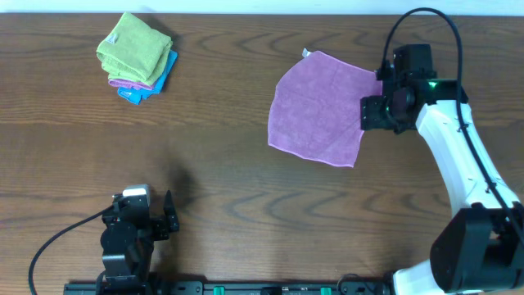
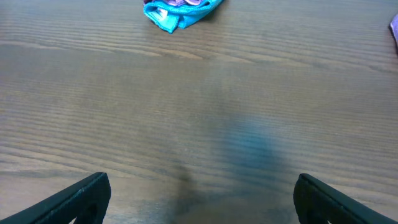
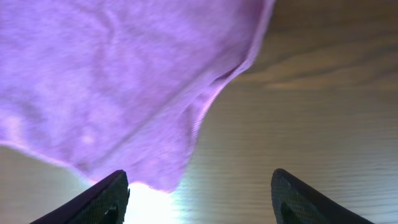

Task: Fold the cloth
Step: 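Spread the purple cloth flat by pulling it right with the right gripper, then reach the left gripper to the cloth's left edge and grasp it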

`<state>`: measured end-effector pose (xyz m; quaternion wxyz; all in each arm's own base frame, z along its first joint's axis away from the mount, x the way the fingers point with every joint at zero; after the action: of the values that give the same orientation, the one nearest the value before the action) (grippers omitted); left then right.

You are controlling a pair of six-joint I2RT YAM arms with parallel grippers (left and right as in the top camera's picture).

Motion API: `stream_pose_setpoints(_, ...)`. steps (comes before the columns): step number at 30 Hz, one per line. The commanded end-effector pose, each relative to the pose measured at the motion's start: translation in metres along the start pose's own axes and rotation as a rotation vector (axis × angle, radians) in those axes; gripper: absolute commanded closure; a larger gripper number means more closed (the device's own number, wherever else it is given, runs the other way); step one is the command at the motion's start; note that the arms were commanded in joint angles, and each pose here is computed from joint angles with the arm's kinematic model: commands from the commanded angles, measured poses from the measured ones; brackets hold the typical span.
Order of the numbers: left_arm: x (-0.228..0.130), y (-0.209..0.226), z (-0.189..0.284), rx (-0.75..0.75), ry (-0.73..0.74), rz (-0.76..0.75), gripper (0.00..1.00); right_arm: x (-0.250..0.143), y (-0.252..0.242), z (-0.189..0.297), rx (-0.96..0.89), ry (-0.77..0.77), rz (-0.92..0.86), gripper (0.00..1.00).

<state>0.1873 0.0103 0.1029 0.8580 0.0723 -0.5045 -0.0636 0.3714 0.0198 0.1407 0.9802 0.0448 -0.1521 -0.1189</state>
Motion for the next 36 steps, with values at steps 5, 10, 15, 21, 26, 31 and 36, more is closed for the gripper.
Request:
stream_pose_setpoints(5,-0.003,0.003,-0.001,0.027,0.009,-0.040,0.05,-0.026,-0.002,-0.011,0.208,0.128,-0.164,0.27)
stream_pose_setpoints(10,-0.003,0.003,-0.001,0.026,0.009,-0.043,0.05,-0.052,-0.016,-0.028,0.272,0.211,-0.249,0.27)
stream_pose_setpoints(15,0.001,0.004,-0.001,0.030,-0.008,-0.042,0.05,-0.069,-0.012,-0.040,0.327,0.252,-0.269,0.29)
stream_pose_setpoints(21,0.042,-0.008,0.003,-0.064,-0.199,0.005,0.05,-0.083,-0.015,-0.059,0.321,0.256,-0.328,0.33)
stream_pose_setpoints(26,0.063,-0.013,0.009,-0.118,-0.295,0.085,0.05,-0.086,-0.017,-0.074,0.328,0.221,-0.385,0.37)
stream_pose_setpoints(31,0.070,-0.026,0.012,-0.239,-0.311,0.217,0.05,-0.086,-0.017,-0.081,0.333,0.199,-0.433,0.39)
stream_pose_setpoints(36,0.078,-0.038,0.011,-0.346,-0.301,0.336,0.05,-0.082,-0.019,-0.082,0.326,0.182,-0.436,0.40)
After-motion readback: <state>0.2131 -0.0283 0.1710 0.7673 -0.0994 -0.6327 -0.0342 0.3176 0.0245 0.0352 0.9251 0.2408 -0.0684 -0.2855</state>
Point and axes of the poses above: each gripper's point midway between its finger pads, its own z axis back along the fingers, its own y axis along the line the jaws close on, x = y × z, the point moved 2 cm from there along z, back along the fingers, and after that the axes turned 13 degrees about -z, right-handed, at the moved point
